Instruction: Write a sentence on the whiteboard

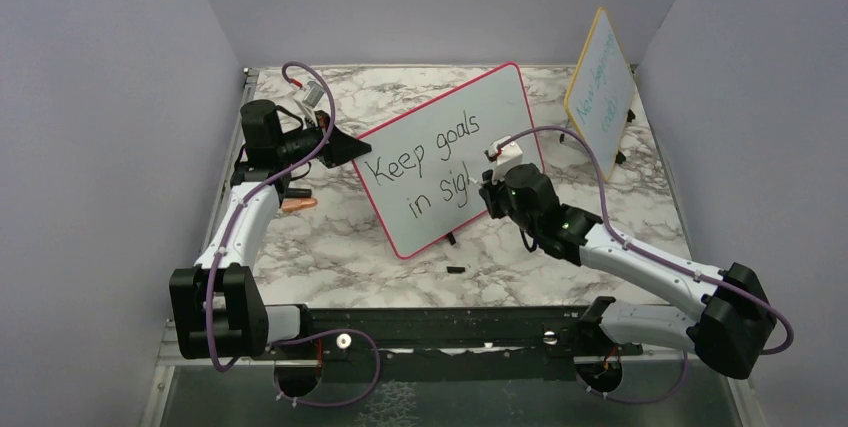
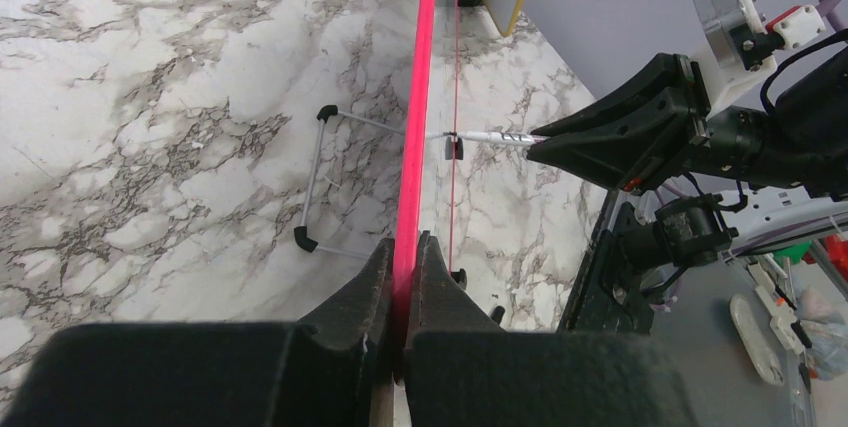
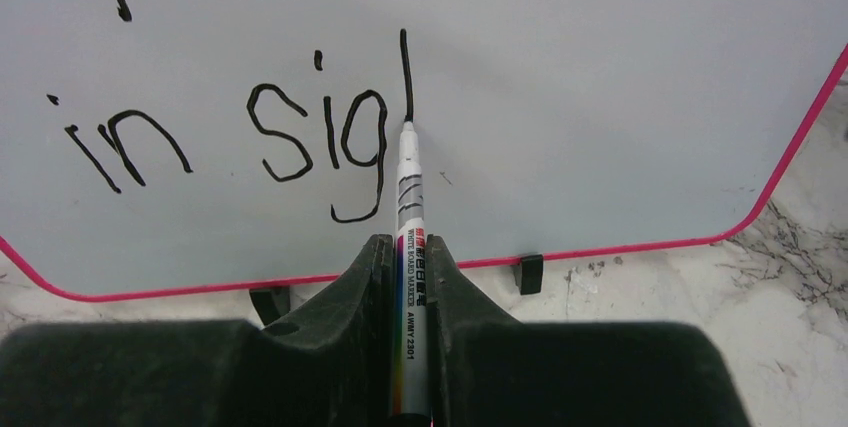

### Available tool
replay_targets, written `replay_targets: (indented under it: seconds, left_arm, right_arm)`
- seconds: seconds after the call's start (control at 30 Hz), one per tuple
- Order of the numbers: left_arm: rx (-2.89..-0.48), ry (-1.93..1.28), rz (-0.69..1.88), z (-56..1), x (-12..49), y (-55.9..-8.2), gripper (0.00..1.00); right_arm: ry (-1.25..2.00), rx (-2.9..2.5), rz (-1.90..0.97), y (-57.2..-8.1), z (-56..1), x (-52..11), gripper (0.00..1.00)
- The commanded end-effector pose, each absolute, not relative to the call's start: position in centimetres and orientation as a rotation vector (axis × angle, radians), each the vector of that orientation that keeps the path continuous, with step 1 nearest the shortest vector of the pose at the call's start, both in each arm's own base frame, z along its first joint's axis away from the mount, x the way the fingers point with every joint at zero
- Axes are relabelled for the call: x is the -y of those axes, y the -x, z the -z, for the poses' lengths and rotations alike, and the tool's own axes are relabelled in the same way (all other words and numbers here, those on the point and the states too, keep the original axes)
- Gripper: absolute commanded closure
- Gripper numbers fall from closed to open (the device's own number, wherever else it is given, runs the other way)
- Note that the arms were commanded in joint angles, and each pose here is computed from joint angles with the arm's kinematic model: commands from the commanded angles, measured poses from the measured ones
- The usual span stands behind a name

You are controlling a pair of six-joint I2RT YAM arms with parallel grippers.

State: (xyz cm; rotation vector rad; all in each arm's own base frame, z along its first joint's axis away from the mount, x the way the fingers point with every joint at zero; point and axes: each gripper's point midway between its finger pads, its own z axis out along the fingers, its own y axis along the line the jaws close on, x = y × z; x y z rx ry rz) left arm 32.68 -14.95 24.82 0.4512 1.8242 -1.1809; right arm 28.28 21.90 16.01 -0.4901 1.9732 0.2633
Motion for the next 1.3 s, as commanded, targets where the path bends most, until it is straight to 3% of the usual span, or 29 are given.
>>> replay_targets:
  seconds: [0.0, 0.47, 1.27]
  left_arm:
    - [-1.928, -0.414, 1.12, -21.4, 14.7, -33.2, 1.0]
    - [-1.928, -0.413, 1.119, -21.4, 14.7, -33.2, 1.0]
    - [-1.926, -0.412, 1.113, -21.5, 14.7, -33.2, 1.0]
  right_arm:
    - [0.426, -1.887, -0.258, -30.3, -18.5, -22.3, 0.99]
    - [0.392, -1.894, -0.215, -31.1, -18.5, -21.2, 0.99]
    - [0.43, -2.064, -0.225, -28.1, -14.1, -19.8, 1.0]
